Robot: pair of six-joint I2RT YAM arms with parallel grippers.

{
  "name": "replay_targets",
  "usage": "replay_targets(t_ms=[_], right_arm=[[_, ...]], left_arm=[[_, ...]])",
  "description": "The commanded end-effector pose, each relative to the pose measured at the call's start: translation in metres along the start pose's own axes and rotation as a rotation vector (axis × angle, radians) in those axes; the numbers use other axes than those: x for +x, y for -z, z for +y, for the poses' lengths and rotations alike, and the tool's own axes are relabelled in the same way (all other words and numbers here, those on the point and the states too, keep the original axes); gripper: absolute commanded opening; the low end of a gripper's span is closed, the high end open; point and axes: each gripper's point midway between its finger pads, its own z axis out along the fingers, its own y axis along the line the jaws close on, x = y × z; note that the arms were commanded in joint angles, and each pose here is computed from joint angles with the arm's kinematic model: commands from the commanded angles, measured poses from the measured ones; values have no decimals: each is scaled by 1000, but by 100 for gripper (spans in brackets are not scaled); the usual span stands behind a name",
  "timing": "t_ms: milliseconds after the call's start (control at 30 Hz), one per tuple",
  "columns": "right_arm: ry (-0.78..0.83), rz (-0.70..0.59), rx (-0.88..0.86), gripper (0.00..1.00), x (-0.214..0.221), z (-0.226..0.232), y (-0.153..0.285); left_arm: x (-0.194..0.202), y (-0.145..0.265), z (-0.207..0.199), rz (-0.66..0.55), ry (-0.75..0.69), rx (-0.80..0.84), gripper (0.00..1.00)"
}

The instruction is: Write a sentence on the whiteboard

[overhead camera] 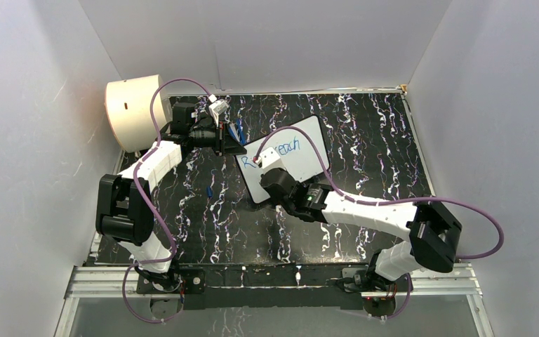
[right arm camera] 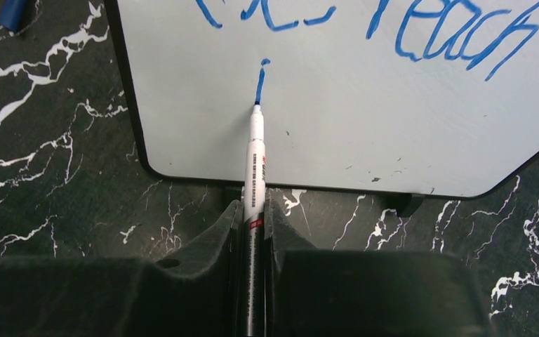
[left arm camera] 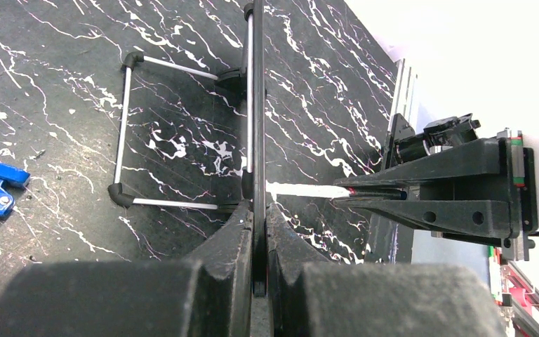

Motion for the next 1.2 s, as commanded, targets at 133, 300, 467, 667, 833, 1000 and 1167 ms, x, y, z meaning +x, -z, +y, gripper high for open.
replay_targets(t_ms=[133,300,467,667,833,1000,1167], right_arm=[[-27,45,-23,0,7,8,-1],[-29,63,-34,0,12,10,-1],[-34,72,-39,0,15,10,0],[-40,56,-27,0,10,6,4],[-63,-14,-21,0,-7,0,10],[-65,-47,-6,0,-14,-3,10],[-62,-61,0,0,-18,-2,7]], left_arm=[[1,-3,-15,22,-13,30,0],[1,-3,-15,22,-12,29,0],[1,-3,-15,23,-12,30,0],[1,-3,-14,23,-11,27,0],[1,-3,-15,22,-12,28,0],[1,-3,-15,23,-12,29,0],[1,-3,-16,22,-13,31,0]])
